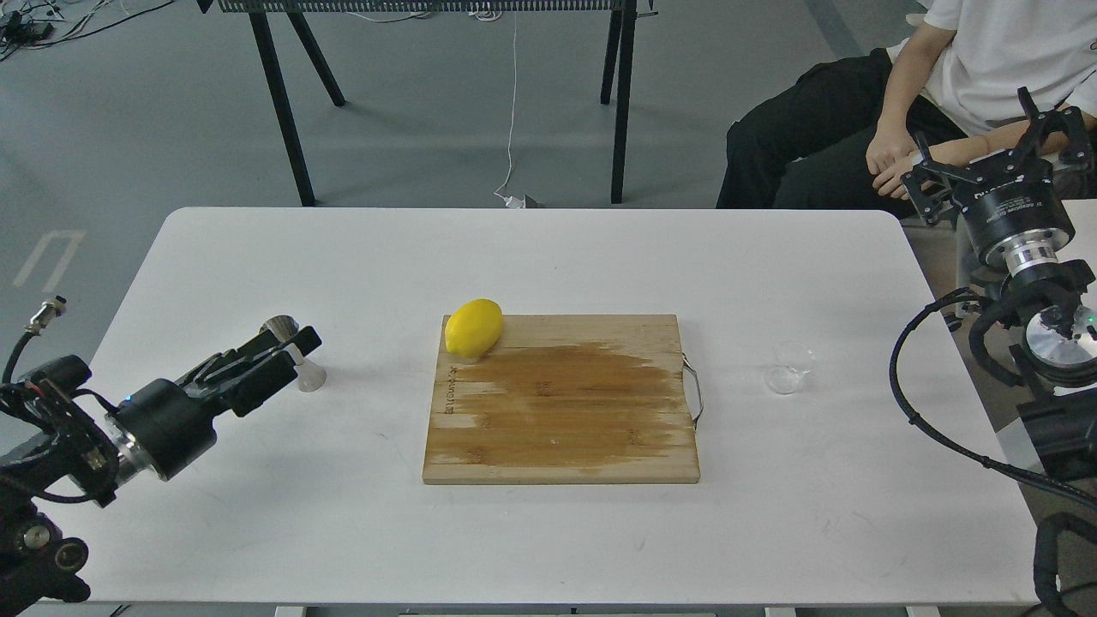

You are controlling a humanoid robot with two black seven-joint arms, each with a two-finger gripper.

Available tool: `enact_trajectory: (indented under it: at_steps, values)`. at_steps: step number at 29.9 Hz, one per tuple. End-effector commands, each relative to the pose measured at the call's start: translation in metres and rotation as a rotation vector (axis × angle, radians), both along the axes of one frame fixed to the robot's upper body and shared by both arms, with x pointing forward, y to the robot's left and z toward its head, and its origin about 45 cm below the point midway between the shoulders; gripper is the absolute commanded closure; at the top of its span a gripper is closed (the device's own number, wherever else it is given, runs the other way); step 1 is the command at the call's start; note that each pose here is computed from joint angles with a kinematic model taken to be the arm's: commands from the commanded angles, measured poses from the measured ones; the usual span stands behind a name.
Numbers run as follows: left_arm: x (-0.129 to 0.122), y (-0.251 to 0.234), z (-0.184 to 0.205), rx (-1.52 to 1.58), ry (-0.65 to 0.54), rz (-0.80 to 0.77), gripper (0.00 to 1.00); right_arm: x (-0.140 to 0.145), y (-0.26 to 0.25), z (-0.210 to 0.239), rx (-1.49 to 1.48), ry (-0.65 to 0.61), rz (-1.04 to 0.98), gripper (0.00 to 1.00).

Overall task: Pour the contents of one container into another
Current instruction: 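Grasp the metal jigger with the left gripper and lift it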

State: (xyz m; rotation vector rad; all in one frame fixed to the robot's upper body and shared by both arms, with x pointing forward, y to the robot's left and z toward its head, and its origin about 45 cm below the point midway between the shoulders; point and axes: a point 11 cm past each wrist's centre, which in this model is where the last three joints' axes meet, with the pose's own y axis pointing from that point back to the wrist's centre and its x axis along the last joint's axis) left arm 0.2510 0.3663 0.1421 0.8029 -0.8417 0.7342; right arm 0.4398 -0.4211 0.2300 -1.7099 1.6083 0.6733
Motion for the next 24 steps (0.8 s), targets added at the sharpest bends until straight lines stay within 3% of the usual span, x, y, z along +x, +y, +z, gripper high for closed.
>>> enact_trajectory:
  at_steps: [1,6,14,24]
  values:
    - [-0.006,0.012,-0.04,0.185,-0.064,-0.028,0.08,-0.002,-0.001,-0.001,0.002,-0.006,-0.012,0.0]
    - [0.013,0.026,-0.085,0.352,-0.086,0.005,0.08,-0.004,0.0,-0.006,-0.004,0.003,-0.005,0.0]
    - [0.053,0.026,-0.093,0.404,-0.104,0.076,0.08,-0.004,0.0,-0.006,-0.008,0.006,-0.002,0.0]
    - [0.071,0.01,-0.095,0.386,-0.114,0.098,0.31,-0.005,-0.001,-0.008,-0.008,0.01,-0.004,0.0]
